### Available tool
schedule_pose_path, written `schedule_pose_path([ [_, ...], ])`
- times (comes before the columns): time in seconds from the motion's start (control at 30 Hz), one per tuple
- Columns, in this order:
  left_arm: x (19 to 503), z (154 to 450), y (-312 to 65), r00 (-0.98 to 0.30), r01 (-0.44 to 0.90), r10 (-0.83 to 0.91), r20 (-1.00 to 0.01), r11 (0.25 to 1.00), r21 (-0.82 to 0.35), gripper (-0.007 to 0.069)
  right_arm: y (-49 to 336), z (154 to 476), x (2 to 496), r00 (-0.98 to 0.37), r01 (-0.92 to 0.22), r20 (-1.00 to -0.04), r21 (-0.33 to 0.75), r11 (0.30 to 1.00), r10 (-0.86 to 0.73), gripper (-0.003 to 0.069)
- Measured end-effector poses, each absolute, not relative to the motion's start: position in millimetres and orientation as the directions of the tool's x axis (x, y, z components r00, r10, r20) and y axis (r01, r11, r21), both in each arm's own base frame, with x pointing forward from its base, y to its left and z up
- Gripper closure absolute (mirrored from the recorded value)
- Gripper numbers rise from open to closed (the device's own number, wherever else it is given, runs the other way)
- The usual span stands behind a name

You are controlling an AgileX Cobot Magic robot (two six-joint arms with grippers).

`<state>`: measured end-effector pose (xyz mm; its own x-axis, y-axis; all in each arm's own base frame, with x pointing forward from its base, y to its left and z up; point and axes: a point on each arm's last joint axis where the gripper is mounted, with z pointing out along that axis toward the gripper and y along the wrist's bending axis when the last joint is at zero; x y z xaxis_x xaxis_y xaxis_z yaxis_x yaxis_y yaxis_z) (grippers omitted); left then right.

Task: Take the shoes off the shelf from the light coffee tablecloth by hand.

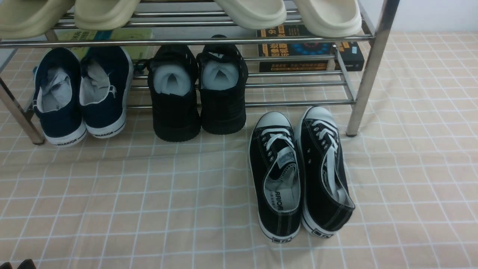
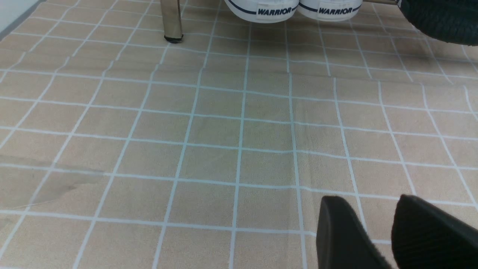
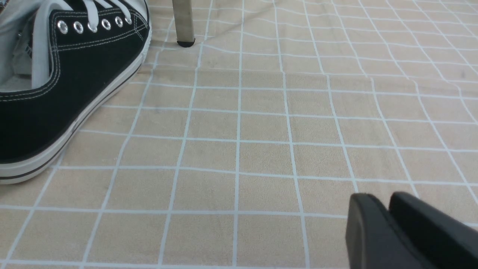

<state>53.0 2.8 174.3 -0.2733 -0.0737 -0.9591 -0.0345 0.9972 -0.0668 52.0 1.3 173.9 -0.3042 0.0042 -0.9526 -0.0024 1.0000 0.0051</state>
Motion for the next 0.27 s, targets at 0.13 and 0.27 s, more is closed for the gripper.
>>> schedule_pose_path([
  [0.13,53.0,174.3,2.8,-0.273,-0.035,-0.074,-0.959,0.997,-0.067,0.0384,1.3,173.8,52.0,-0.305,-0.002,-0.952,0.005,1.000,0.004,0.0549],
  [0.27,53.0,174.3,2.8,-0.273,-0.035,-0.074,-0.959,0.997,-0.067,0.0384,1.3,173.8,52.0,-0.305,-0.002,-0.952,0.005,1.000,0.004,0.0547],
])
